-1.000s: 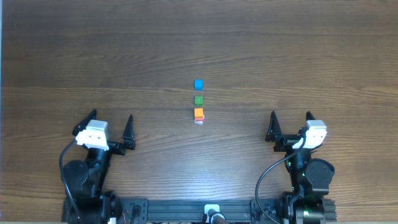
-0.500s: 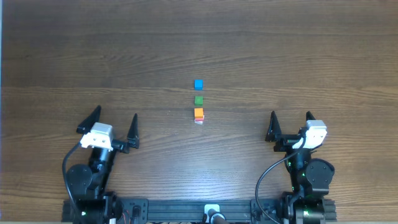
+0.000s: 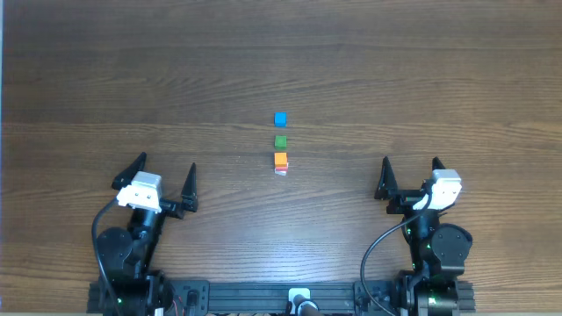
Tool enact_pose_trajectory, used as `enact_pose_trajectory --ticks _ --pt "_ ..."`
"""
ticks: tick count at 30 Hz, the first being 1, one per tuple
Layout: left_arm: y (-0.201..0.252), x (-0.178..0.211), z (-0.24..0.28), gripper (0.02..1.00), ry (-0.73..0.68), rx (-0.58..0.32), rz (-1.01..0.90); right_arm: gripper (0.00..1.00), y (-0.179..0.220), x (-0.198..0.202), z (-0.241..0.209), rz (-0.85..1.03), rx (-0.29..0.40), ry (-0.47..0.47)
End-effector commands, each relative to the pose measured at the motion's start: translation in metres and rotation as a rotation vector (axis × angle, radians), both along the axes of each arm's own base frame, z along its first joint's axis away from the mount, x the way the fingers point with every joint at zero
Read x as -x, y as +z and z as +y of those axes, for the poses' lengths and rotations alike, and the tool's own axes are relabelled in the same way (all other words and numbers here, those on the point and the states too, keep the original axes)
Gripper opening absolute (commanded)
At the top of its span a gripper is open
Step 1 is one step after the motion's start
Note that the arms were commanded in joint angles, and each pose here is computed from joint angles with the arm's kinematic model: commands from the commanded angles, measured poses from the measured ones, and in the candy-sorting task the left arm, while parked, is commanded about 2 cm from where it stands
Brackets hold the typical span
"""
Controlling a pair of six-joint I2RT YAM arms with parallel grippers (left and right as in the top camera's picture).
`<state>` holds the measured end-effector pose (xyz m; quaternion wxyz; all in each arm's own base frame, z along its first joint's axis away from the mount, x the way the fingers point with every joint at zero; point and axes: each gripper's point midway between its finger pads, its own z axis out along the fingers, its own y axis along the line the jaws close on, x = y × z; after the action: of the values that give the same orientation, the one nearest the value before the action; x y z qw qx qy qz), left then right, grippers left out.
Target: Stack Cubes
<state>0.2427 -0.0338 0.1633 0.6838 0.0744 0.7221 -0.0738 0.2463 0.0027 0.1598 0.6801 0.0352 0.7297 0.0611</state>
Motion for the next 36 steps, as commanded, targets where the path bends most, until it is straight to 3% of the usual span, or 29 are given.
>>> enact_pose_trajectory --ticks 1,10,12,15,22,29,36 --pt "-0.002 0.0 -0.001 0.996 -0.005 -0.014 -0.003 0.991 -0.002 0.0 0.0 0.001 -0.003 0.002" --pt "-0.002 0.0 -0.001 1.0 -0.005 -0.013 -0.003 0.993 -0.001 0.0 0.001 -0.002 -0.01 0.006" --pt "-0.002 0.0 -0.001 0.996 -0.005 -0.014 -0.003 0.993 0.009 0.0 0.009 -0.039 -0.069 0.051" --pt "-0.002 0.0 -0.001 0.998 -0.005 -0.014 -0.003 0.993 0.023 0.003 0.028 -0.086 -0.075 0.167" --pt "-0.002 0.0 -0.001 0.998 -0.005 -0.014 -0.003 0.993 0.063 0.013 0.032 -0.156 -0.03 0.187" --pt "-0.002 0.0 -0.001 0.998 -0.005 -0.013 -0.003 0.991 0.119 0.022 0.027 -0.162 0.096 0.155" --pt "-0.002 0.0 -0.001 0.998 -0.005 -0.014 -0.003 0.991 0.142 -0.012 0.018 0.041 0.077 0.122"
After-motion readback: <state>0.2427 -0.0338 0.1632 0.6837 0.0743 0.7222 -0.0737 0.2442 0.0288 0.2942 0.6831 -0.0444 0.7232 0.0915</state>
